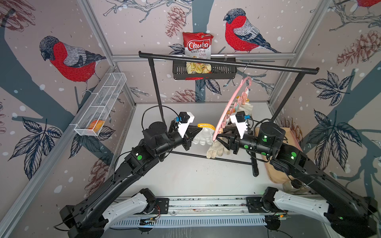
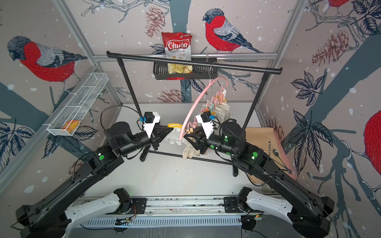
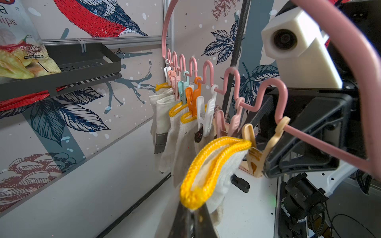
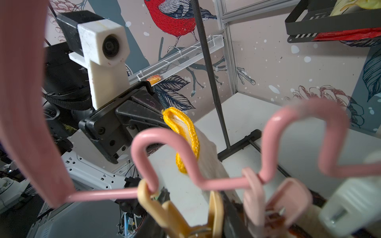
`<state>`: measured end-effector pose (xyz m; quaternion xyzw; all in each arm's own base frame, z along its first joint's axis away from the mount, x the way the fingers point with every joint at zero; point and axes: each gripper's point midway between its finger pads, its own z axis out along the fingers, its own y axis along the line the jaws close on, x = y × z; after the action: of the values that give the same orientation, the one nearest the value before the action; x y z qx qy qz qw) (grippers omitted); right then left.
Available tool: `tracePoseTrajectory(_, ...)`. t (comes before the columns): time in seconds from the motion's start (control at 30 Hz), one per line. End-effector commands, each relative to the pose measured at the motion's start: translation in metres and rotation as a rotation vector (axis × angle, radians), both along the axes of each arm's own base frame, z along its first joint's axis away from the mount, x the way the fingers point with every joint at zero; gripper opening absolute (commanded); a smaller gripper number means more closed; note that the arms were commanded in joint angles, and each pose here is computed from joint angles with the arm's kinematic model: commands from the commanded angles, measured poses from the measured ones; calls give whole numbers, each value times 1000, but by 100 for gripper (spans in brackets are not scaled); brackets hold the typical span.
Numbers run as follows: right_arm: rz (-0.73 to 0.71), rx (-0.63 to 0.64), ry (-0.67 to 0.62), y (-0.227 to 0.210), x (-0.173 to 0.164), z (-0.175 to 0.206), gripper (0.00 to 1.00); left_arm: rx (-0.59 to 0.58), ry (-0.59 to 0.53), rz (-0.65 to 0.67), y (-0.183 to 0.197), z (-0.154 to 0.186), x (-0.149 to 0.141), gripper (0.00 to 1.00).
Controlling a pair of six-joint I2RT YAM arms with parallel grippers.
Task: Clip the gloves onto a hanger to dry
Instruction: Open the clamp at the hanger.
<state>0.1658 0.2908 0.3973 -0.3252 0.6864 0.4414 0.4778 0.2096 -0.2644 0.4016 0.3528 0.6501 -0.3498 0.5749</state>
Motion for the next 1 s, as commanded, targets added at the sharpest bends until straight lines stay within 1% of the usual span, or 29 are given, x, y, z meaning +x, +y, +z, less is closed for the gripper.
tracePoseTrajectory(0.0, -3, 27, -28, 1, 1, 10, 35, 0, -12, 1, 1, 2, -1, 0)
tracePoseTrajectory(0.2, -2, 26, -34, 2, 2, 11, 28, 9, -8, -2, 3, 0, -4, 0)
tracePoseTrajectory(0.3, -1, 23, -34, 2, 3, 11, 26, 31, 7, -24, 4, -6, -10, 0)
tracePoseTrajectory(0.4, -1, 22, -35, 3, 3, 11, 25, 80, 61, -153, -1, -22, -34, 0)
tracePoseTrajectory(0.43, -1, 24, -37, 3, 3, 12, 25, 94, 93, -237, -5, -29, -49, 0)
tracePoseTrajectory(0.53, -3, 29, -45, 3, 4, 15, 24, 106, 235, -462, -12, -55, -88, 0)
tracePoseTrajectory(0.6, -6, 32, -49, 2, 4, 17, 23, 103, 300, -523, -14, -65, -99, 0)
tracePoseTrajectory(0.67, -6, 34, -51, 2, 5, 17, 21, 97, 301, -524, -15, -67, -98, 0)
tracePoseTrajectory(0.83, -5, 29, -45, 3, 6, 16, 19, 44, 203, -496, -16, -48, -91, 0)
tracePoseTrajectory(0.97, -7, 36, -48, 3, 7, 18, 19, 19, 188, -485, -23, -40, -83, 0)
